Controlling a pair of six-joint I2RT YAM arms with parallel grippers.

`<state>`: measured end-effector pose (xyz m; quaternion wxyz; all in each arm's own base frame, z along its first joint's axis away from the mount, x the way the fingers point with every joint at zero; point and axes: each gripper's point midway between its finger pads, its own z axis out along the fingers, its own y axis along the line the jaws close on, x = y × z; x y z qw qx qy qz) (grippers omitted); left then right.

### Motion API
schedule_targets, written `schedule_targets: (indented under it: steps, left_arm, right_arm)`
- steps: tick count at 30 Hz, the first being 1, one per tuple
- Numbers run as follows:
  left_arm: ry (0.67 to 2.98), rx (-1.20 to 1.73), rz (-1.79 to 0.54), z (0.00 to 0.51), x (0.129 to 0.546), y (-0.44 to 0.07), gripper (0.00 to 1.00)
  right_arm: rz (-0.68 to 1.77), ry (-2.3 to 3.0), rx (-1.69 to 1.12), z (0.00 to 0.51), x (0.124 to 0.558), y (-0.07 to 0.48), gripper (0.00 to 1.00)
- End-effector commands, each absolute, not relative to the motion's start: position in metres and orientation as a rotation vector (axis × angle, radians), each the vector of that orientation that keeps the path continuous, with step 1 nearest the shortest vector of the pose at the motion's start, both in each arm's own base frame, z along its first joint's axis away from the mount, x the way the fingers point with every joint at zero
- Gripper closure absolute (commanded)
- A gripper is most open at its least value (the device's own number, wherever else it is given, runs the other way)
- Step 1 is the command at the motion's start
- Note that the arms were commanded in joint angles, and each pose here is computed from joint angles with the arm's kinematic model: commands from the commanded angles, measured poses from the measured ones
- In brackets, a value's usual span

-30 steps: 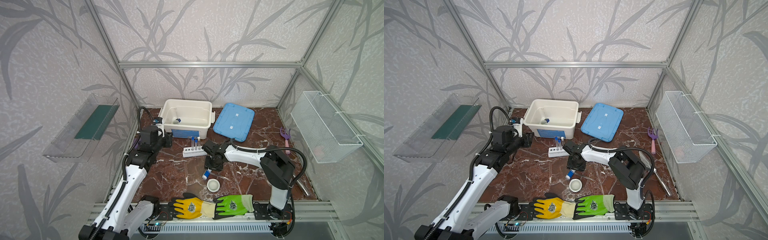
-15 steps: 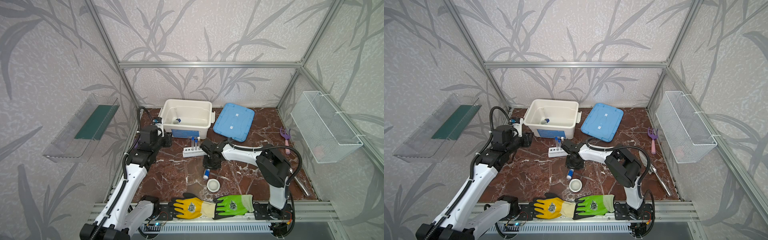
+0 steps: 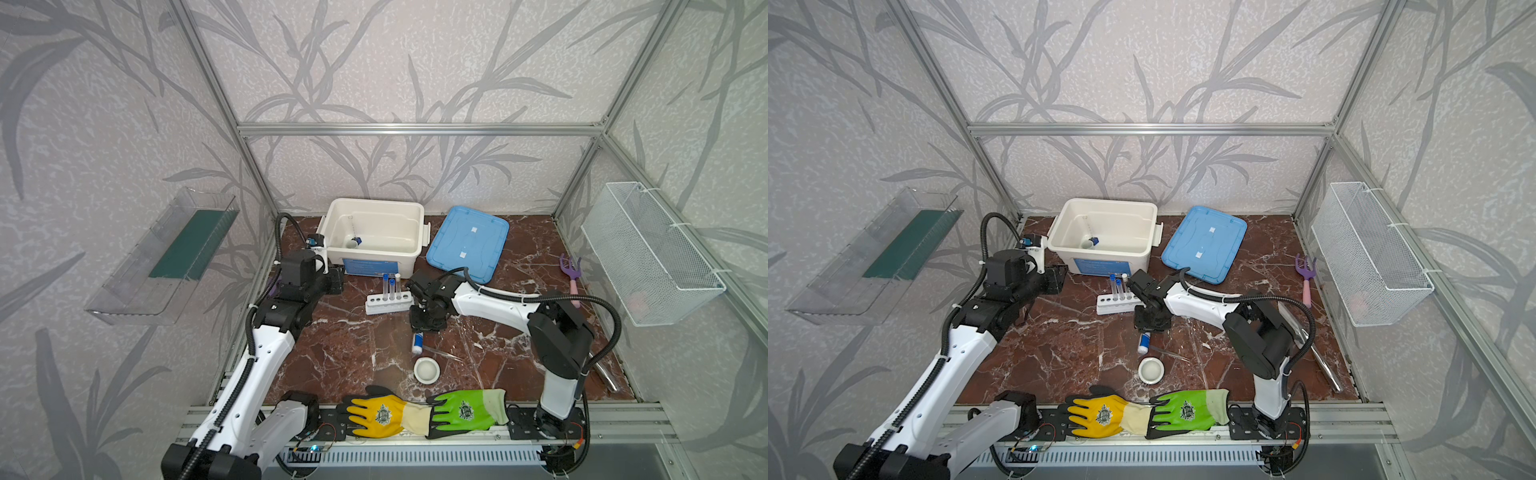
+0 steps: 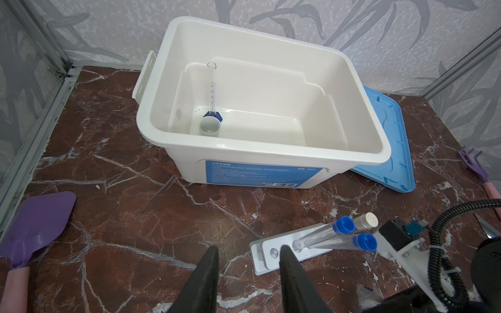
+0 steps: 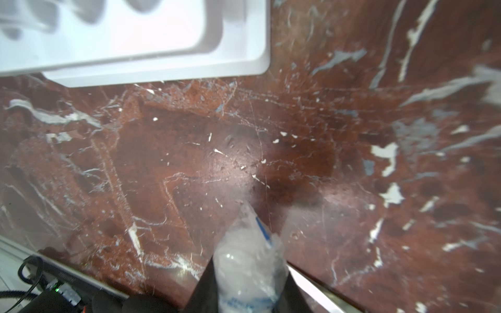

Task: Organize the chemistry lab equipment
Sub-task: 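Close the right gripper on the wrapped bandage roll and lift it, then carry the bandage roll with the right gripper over the white tub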

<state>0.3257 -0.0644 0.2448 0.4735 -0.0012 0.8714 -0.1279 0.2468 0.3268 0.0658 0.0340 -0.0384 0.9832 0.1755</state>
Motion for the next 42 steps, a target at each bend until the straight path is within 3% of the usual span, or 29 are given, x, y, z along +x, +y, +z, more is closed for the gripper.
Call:
schedule_targets:
  steps: [1, 11, 21, 30, 42]
  left_arm:
    - [2.112, -0.004, -0.339, 0.251, 0.329, -0.067, 0.61]
    - [2.099, 0.011, -0.420, 0.256, 0.328, -0.078, 0.62]
    - [2.076, 0.038, -0.378, 0.267, 0.321, -0.073, 0.62]
    - [2.054, 0.018, -0.352, 0.272, 0.321, -0.067, 0.62]
    - [2.060, -0.029, -0.308, 0.277, 0.329, -0.058, 0.62]
  right_arm:
    - [0.580, 2.942, -0.362, 0.118, 0.253, 0.324, 0.71]
    - [0.522, 2.723, -0.486, 0.227, 0.297, 0.312, 0.71]
    - [0.560, 2.487, -0.416, 0.303, 0.395, 0.337, 0.71]
    - [0.592, 2.375, -0.379, 0.289, 0.461, 0.356, 0.71]
    - [0.539, 2.343, -0.365, 0.242, 0.504, 0.371, 0.70]
